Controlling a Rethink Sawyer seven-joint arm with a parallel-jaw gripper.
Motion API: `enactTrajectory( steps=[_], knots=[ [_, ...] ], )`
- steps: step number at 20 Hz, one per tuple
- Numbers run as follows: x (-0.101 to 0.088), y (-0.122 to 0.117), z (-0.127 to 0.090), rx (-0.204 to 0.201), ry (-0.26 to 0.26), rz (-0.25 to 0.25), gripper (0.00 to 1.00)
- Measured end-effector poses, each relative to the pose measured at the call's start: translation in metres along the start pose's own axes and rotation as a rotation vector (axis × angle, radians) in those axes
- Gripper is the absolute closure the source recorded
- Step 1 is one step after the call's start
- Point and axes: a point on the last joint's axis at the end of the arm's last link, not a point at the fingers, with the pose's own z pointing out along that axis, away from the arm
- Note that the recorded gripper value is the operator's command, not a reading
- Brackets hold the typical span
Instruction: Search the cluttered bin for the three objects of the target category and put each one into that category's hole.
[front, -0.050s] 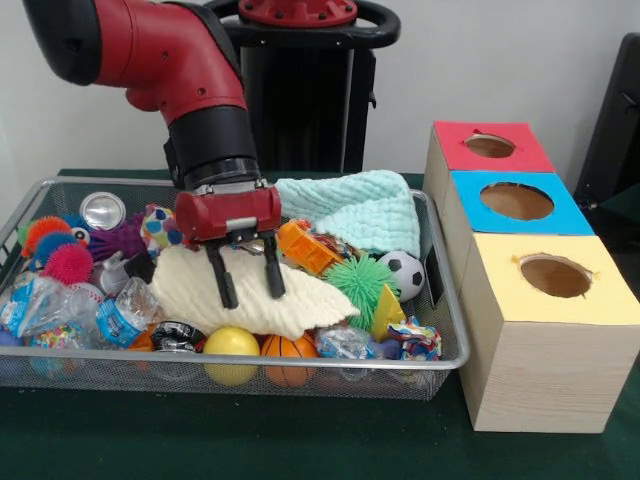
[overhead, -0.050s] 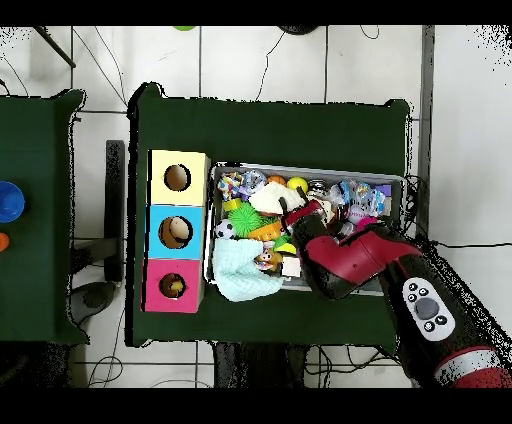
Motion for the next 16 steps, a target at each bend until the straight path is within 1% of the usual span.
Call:
enactTrajectory(
  steps=[2,5,6,10,13,14,16],
  knots=[
    [0.011,-0.001,0.002,0.007,0.057,0.015,0.00],
    [0.021,0.000,0.003,0.009,0.101,0.030,0.00],
    [0.022,0.002,0.005,0.005,0.104,0.033,1.00],
    [0.020,0.007,0.006,0.000,0.108,0.030,1.00],
    [0.017,0.017,0.008,-0.009,0.123,0.016,1.00],
    [0.015,0.026,0.009,-0.017,0.138,0.003,1.00],
    [0.012,0.033,0.009,-0.021,0.149,-0.006,1.00]
  ],
)
